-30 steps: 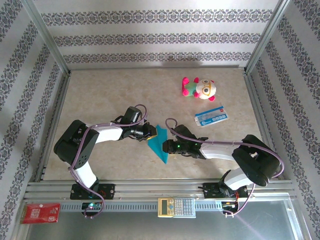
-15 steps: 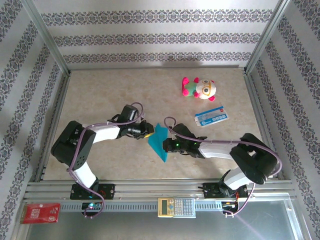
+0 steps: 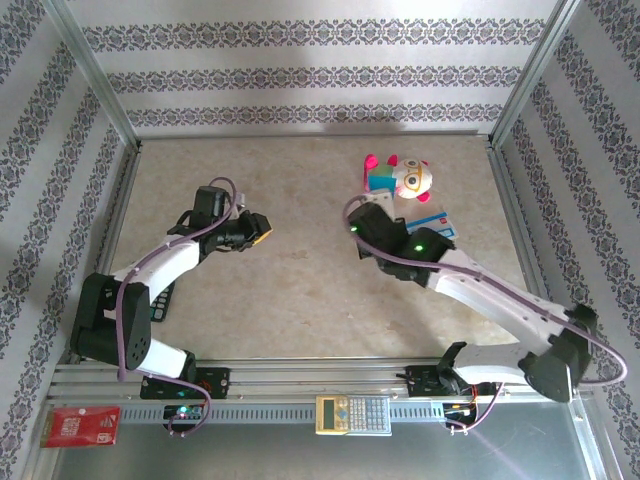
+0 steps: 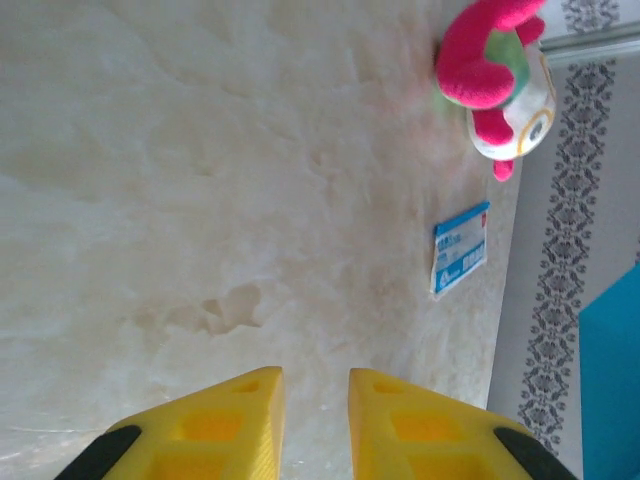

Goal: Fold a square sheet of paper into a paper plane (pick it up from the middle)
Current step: Turn over the paper at the center of the table.

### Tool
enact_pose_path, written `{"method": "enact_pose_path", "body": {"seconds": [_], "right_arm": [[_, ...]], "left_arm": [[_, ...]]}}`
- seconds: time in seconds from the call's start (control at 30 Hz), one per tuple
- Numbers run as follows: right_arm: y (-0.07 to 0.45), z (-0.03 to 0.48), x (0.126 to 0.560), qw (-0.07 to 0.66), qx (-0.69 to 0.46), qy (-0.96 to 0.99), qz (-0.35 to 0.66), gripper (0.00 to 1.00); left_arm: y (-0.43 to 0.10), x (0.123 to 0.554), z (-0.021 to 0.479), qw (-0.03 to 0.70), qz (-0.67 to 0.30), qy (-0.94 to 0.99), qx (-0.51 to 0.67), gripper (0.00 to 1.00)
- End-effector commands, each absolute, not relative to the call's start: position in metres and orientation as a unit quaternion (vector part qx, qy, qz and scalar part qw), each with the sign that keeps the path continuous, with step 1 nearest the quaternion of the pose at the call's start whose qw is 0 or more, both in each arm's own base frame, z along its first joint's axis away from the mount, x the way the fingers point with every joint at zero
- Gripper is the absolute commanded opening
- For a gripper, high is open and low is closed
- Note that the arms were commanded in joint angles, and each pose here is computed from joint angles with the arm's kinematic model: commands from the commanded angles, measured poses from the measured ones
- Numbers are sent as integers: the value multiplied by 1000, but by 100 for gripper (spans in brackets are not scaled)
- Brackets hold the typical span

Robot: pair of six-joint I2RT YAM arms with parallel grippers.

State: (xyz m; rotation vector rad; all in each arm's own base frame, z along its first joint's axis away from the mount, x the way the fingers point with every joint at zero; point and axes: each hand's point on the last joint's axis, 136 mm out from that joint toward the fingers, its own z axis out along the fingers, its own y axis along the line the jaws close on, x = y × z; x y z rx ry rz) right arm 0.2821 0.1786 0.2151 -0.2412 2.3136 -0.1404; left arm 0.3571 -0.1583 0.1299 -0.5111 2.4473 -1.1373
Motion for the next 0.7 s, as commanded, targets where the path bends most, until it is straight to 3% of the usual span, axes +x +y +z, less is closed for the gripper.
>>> {"method": "enact_pose_path", "body": {"seconds": [0.0,0.23,0.37,0.47,0.67], "right_arm": [[163,173,271,333,-157,901,-231,0],[237,81,260,255,-153,923,-245,0],[283,47,255,223,-148,946,-184,12],[305,56,252,221,-152,954,-135,22],[310,110,234,230,-150,961,37,24]], "left_arm": [[-140,349,112,180,-379,885,-201,26],[-118,347,97,174,-367,884,-230,26],[-115,339,89,162,-363,887,-236,27],[-121,330,91,147,-379,883,-236,28],[-148,300,99,128,-406,876,-226,29]]}}
